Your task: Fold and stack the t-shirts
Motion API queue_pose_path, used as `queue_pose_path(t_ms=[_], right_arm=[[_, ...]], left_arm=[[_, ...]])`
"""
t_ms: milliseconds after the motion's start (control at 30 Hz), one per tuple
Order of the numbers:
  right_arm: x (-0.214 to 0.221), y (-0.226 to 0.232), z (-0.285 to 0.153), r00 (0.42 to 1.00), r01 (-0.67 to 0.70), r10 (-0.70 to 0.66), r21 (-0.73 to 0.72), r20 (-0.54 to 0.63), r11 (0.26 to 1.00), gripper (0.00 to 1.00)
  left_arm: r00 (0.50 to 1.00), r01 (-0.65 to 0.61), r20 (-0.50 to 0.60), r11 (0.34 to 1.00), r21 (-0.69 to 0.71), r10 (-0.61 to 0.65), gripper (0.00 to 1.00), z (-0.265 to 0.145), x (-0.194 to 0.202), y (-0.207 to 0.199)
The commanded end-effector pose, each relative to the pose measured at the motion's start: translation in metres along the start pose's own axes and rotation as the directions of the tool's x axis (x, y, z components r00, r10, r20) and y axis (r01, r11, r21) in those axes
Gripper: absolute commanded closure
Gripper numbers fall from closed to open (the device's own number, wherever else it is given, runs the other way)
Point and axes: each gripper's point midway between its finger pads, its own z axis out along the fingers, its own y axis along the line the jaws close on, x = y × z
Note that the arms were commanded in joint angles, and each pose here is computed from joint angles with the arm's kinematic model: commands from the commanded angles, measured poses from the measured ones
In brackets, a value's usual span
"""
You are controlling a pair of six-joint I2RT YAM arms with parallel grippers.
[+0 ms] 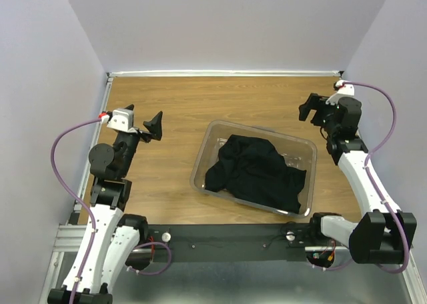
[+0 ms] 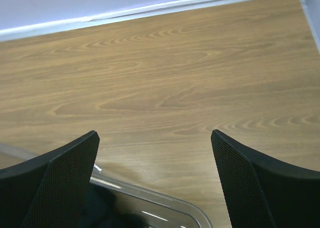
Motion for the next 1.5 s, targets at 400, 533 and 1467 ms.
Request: queue_pose_path(t_ms=[400, 533, 1467], right_arm=[[0.149, 0.159, -0.102, 0.65, 0.303, -0.76, -0.919, 0.005, 0.253, 0.0], [0.18, 0.158, -0.092, 0.572, 0.351, -0.819, -0.889, -0.047, 0.296, 0.0], [-0.255, 0.181, -0.093, 0.833, 0.407, -0.329, -0.091, 0.446, 0.909, 1.0]], left_arm=[[1.0, -0.01, 0.02, 0.995, 0.102, 0.008, 0.02, -0.001, -0.004, -0.018], [1.0, -0.008, 0.011, 0.993, 0.118, 0.007, 0.02, 0.0, -0.001, -0.021], [0.99, 0.079, -0.132, 0.958, 0.275, -0.044, 0.03, 0.014, 0.04, -0.047]])
